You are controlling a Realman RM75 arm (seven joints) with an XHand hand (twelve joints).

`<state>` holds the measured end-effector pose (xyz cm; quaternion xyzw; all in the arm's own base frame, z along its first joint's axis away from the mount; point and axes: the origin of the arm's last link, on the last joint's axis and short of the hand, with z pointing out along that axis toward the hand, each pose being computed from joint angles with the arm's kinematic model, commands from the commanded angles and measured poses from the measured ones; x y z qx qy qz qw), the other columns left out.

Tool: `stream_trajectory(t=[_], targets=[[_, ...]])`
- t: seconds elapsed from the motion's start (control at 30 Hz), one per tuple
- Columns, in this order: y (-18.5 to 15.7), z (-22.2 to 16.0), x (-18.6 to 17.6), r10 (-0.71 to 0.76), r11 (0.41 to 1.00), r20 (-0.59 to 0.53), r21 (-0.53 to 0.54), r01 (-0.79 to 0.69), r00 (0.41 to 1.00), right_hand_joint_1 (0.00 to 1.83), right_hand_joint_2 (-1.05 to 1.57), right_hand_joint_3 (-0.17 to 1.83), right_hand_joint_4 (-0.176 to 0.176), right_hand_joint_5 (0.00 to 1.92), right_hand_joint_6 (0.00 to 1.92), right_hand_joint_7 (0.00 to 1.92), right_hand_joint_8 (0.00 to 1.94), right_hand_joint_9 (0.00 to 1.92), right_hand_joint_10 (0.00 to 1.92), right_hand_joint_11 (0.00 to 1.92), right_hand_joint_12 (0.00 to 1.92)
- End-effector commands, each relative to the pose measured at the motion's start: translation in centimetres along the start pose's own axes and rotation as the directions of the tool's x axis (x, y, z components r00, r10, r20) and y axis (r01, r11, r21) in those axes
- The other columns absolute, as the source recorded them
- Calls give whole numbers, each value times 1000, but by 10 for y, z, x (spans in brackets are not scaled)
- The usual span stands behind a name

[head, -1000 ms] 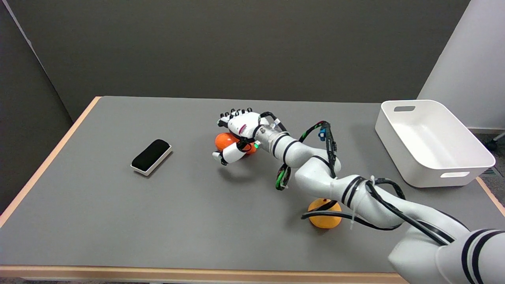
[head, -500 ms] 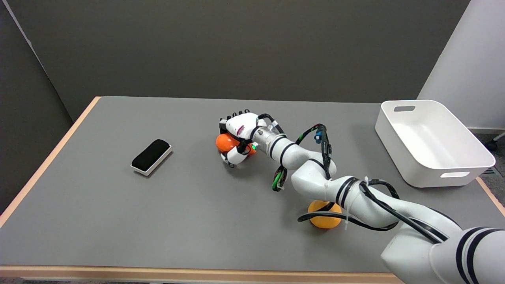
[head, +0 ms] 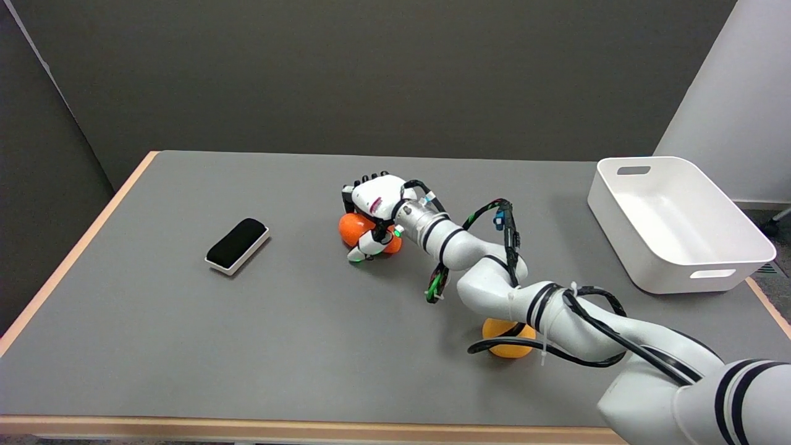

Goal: Pick up mango.

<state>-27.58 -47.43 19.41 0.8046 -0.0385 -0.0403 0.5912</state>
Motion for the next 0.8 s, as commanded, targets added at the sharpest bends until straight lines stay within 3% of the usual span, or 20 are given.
stream_trajectory(t=[0.03, 0.3, 0.43, 0.57, 0.8], targets=[[15, -10, 48, -34, 999, -177, -8, 33, 984, 1191, 1213, 132, -176, 526, 1511, 855, 1397, 853, 1313, 908, 1921], [62, -56, 143, -180, 981, -433, -149, 126, 883, 1194, 1193, 163, -176, 538, 1493, 862, 1401, 853, 1311, 912, 1921], [91, -87, 173, -274, 950, -491, -272, 153, 827, 1197, 1178, 185, -176, 548, 1488, 869, 1391, 856, 1313, 918, 1921], [140, -123, 189, -421, 867, -434, -452, 212, 796, 1197, 1176, 187, -176, 550, 1486, 870, 1389, 859, 1314, 920, 1921], [223, -186, 180, -474, 734, -262, -645, 212, 841, 1215, 1167, 193, -176, 554, 1479, 871, 1379, 854, 1335, 925, 1921]])
